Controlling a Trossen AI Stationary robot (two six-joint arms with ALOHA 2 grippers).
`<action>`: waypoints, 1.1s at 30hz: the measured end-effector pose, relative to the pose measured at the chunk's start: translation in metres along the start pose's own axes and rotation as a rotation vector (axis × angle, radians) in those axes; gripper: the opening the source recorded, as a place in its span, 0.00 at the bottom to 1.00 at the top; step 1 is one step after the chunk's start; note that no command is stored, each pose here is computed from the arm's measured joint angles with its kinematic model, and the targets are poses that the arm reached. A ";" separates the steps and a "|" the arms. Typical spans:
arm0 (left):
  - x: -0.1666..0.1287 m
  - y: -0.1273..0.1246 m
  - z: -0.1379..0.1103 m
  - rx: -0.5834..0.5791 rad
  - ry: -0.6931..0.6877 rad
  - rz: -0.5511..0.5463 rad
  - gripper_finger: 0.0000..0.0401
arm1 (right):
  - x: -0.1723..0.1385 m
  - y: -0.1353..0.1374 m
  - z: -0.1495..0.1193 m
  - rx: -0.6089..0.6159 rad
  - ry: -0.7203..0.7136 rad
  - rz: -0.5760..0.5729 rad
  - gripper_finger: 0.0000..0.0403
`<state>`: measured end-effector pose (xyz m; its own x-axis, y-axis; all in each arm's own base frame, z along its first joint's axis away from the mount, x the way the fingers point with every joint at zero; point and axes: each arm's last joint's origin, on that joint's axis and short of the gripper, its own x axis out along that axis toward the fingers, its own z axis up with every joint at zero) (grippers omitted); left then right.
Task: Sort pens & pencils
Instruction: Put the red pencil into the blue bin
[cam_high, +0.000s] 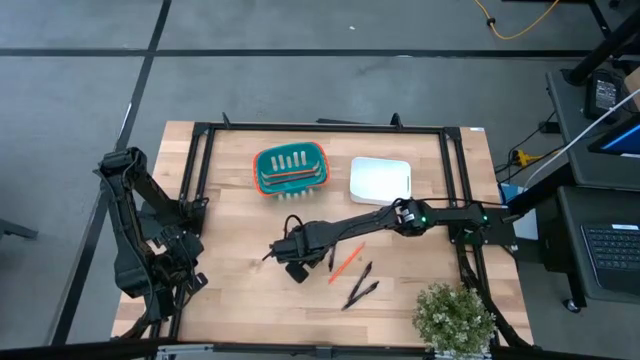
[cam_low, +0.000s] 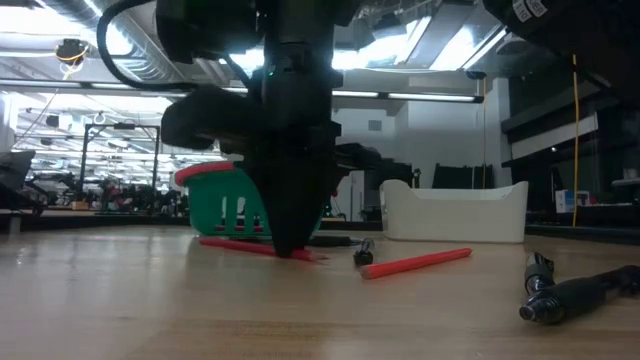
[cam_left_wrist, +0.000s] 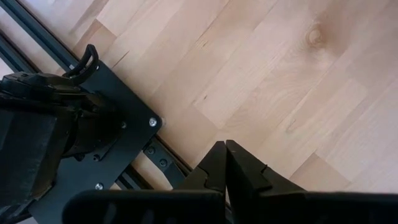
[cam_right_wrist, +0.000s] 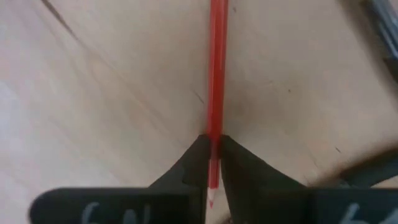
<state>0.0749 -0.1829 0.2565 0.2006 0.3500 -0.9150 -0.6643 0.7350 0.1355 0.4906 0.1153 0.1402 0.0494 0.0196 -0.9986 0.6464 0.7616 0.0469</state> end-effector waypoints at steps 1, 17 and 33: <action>0.000 0.000 0.000 0.000 0.000 0.000 0.00 | 0.000 0.000 0.000 0.000 0.000 -0.001 0.13; 0.000 0.000 0.000 0.000 0.000 0.001 0.00 | -0.001 0.000 0.000 -0.003 0.000 -0.002 0.02; 0.000 0.000 0.000 0.001 -0.009 -0.003 0.00 | -0.011 -0.002 -0.002 0.004 -0.005 -0.006 0.00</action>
<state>0.0751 -0.1828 0.2566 0.2092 0.3532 -0.9119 -0.6630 0.7367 0.1333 0.4872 0.1147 0.1507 0.0498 0.0118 -0.9987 0.6493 0.7594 0.0414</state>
